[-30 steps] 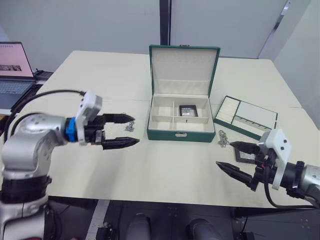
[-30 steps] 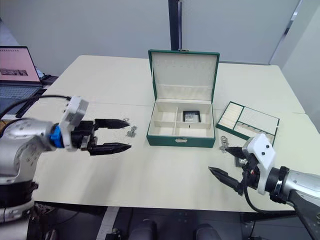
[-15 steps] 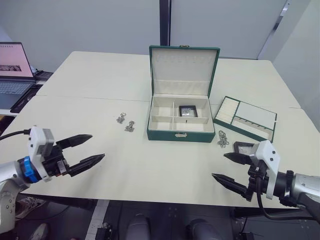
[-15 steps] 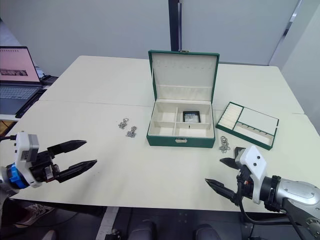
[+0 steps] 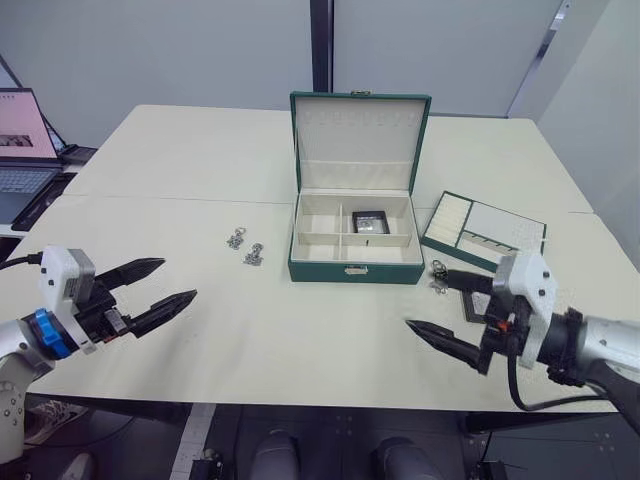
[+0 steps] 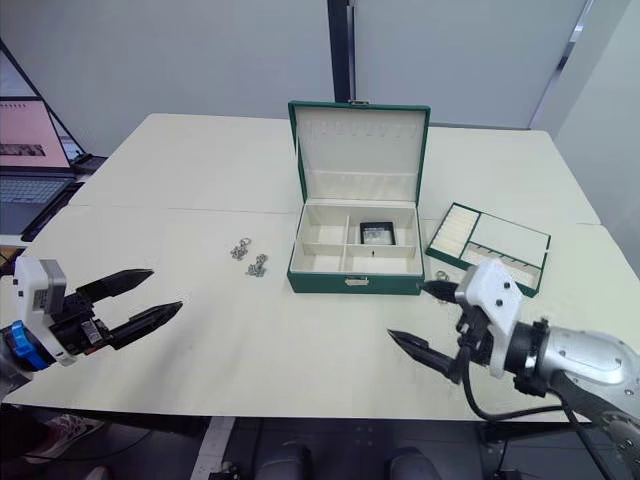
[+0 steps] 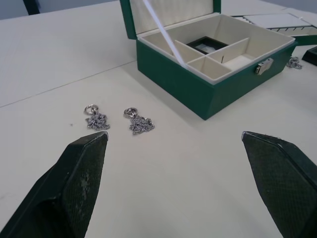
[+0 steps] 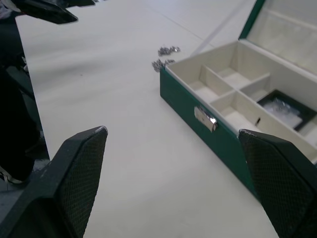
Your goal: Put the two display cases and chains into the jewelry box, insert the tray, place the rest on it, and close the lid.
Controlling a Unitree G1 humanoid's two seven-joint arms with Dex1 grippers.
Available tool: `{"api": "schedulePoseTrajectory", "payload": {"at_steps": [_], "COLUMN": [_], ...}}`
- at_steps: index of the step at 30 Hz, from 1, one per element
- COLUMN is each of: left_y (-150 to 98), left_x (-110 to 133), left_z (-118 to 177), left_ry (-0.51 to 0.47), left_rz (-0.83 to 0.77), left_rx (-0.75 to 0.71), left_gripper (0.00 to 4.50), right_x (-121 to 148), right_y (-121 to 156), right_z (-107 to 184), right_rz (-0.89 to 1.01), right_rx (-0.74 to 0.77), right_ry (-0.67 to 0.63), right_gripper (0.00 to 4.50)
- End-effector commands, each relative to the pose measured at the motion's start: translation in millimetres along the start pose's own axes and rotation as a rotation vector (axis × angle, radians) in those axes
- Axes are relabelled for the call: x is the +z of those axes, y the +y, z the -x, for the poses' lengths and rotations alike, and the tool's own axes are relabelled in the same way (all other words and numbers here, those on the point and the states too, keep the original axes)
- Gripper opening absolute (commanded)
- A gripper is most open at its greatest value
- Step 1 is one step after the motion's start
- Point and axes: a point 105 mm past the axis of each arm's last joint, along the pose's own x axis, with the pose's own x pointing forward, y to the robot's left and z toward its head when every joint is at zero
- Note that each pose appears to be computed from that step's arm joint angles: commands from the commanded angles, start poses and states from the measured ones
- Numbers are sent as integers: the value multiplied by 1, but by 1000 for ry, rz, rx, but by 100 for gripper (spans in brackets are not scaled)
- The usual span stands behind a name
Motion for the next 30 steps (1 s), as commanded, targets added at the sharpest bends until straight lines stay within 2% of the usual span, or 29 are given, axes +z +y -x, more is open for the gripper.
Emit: {"api": "schedulePoseTrajectory", "payload": {"at_steps": [1,8,13,19,26,30], "left_y": [0,-3,-1,14,36,44], "left_x": [10,9,9,7,10,8], "left_z": [3,4,-6,-27,-49,-64], "left_ry": [-12,-13,5,22,6,36], "left_rz": [-24,-23,1,108,118,90], "left_rx": [23,35,110,197,326,381], "left_gripper": [449,449,449,449,449,449], "right_x": [6,8,8,7,7,7], "right_y": [7,6,7,7,6,5], "right_z": [-4,-9,-11,-12,-12,-11], "right_rz": [5,6,4,-1,2,6], "right_rx": [25,32,40,44,43,39], "right_ry": [-11,-16,-16,-12,-4,2], "right_gripper": [450,450,450,450,450,450]}}
